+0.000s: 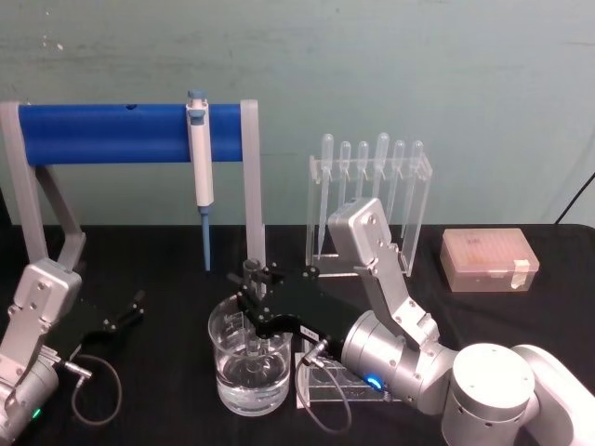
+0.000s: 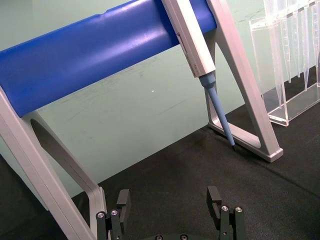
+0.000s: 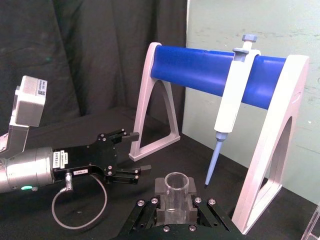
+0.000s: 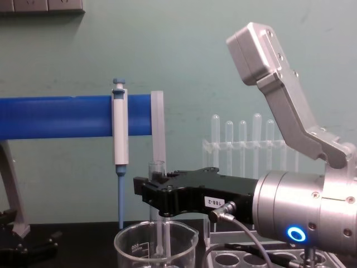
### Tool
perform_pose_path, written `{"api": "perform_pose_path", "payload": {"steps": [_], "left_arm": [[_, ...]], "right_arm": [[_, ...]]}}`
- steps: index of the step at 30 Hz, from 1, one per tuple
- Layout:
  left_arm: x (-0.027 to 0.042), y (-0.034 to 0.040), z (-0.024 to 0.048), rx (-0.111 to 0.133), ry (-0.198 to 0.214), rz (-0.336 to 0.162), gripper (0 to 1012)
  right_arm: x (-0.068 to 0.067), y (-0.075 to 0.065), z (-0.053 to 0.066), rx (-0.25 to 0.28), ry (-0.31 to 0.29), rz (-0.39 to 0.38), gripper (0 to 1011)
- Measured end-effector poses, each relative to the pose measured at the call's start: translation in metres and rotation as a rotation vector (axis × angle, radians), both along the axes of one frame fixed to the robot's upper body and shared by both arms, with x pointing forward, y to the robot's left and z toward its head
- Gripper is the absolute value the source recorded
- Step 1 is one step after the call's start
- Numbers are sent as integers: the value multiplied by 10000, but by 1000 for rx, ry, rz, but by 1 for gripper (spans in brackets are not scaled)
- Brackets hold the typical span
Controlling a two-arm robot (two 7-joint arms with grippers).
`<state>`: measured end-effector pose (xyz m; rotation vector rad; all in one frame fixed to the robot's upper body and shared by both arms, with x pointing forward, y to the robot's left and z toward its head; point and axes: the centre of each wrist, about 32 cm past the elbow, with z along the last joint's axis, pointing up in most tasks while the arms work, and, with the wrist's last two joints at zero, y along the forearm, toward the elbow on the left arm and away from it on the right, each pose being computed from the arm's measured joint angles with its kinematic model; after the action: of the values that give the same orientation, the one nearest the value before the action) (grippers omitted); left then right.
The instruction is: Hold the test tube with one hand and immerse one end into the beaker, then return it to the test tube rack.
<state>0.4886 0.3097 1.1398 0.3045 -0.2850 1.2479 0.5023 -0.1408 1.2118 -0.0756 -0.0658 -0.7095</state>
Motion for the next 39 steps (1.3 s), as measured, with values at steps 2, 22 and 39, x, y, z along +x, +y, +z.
{"api": "perform_pose_path", "payload": {"steps": [2,22,39], "left_arm": [[0,0,0,0,0,0,1000],[0,0,0,0,0,0,1000],[0,0,0,0,0,0,1000]], "right_arm": [[0,0,0,0,0,0,225],[0,0,0,0,0,0,225],[0,0,0,0,0,0,225]]}}
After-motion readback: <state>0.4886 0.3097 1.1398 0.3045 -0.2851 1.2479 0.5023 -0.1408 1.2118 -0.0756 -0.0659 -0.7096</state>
